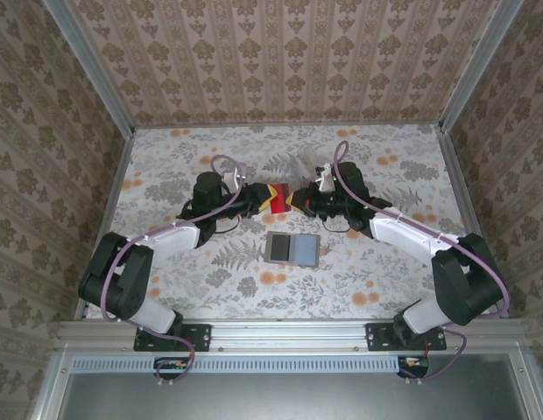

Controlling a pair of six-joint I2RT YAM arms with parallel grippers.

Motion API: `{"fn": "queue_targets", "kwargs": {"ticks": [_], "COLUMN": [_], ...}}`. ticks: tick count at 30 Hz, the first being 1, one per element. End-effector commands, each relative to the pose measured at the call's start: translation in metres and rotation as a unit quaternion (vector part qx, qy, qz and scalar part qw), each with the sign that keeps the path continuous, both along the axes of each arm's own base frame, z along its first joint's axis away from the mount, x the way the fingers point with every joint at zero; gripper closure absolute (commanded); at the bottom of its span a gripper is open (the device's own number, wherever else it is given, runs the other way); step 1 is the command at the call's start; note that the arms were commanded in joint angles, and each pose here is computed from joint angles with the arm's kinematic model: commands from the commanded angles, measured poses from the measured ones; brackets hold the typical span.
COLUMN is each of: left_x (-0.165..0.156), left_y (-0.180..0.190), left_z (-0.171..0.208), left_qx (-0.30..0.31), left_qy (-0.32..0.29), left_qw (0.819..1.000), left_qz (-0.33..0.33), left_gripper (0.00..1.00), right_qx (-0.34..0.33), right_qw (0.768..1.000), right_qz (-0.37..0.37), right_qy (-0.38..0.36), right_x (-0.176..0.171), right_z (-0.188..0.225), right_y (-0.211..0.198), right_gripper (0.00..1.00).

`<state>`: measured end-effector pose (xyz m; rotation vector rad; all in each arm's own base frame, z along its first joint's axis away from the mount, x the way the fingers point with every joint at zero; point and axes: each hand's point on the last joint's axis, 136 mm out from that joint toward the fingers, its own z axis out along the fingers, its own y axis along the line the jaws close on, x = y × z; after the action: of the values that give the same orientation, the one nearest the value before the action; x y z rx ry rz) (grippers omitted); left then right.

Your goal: Put the credit cards into the card holder

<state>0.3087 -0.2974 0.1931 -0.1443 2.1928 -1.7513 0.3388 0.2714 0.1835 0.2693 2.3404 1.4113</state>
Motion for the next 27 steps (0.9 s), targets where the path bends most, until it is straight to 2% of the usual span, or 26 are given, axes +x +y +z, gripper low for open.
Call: {"fn": "queue_targets", "kwargs": {"ticks": [1, 5, 8, 10, 13, 16, 18, 24, 27], "left_x": [-0.007, -0.007, -0.007, -0.009, -0.017, -0.027, -0.035, -0.048, -0.052], "left_y": [-0.003, -0.003, 0.0, 0.005, 0.015, 0.022, 0.021, 0.009, -0.001], "left_z": [0.015, 0.011, 0.0, -0.014, -0.036, -0.052, -0.058, -0.071, -0.076], "left_qx": [-0.017, -0.013, 0.004, 0.033, 0.09, 0.147, 0.17, 0.179, 0.177], "left_qy": [-0.022, -0.018, -0.002, 0.007, 0.017, 0.012, 0.003, -0.008, -0.014], "left_qw": [0.999, 1.0, 1.0, 0.999, 0.996, 0.989, 0.985, 0.983, 0.982], "left_qz": [-0.019, -0.016, -0.008, 0.0, 0.003, 0.001, -0.012, -0.042, -0.058], "left_gripper": [0.73, 0.84, 1.0, 1.0, 1.0, 1.0, 1.0, 1.0, 1.0], "right_qx": [0.012, 0.013, 0.006, -0.031, -0.119, -0.201, -0.229, -0.312, -0.348], "right_qw": [0.999, 0.998, 0.998, 0.997, 0.99, 0.976, 0.969, 0.941, 0.926], "right_qz": [-0.043, -0.057, -0.054, -0.059, -0.055, -0.026, -0.006, -0.012, -0.024], "right_qy": [0.011, 0.018, 0.026, 0.036, 0.058, 0.076, 0.088, 0.132, 0.141], "right_x": [0.007, 0.007, 0.003, -0.004, -0.02, -0.039, -0.049, -0.063, -0.066], "right_z": [-0.003, -0.007, -0.012, -0.024, -0.051, -0.076, -0.093, -0.136, -0.146], "right_y": [-0.01, -0.014, -0.015, -0.023, -0.037, -0.04, -0.037, -0.053, -0.067], "right_gripper": [0.94, 0.94, 0.87, 0.76, 0.73, 0.74, 0.76, 0.8, 0.82]}}
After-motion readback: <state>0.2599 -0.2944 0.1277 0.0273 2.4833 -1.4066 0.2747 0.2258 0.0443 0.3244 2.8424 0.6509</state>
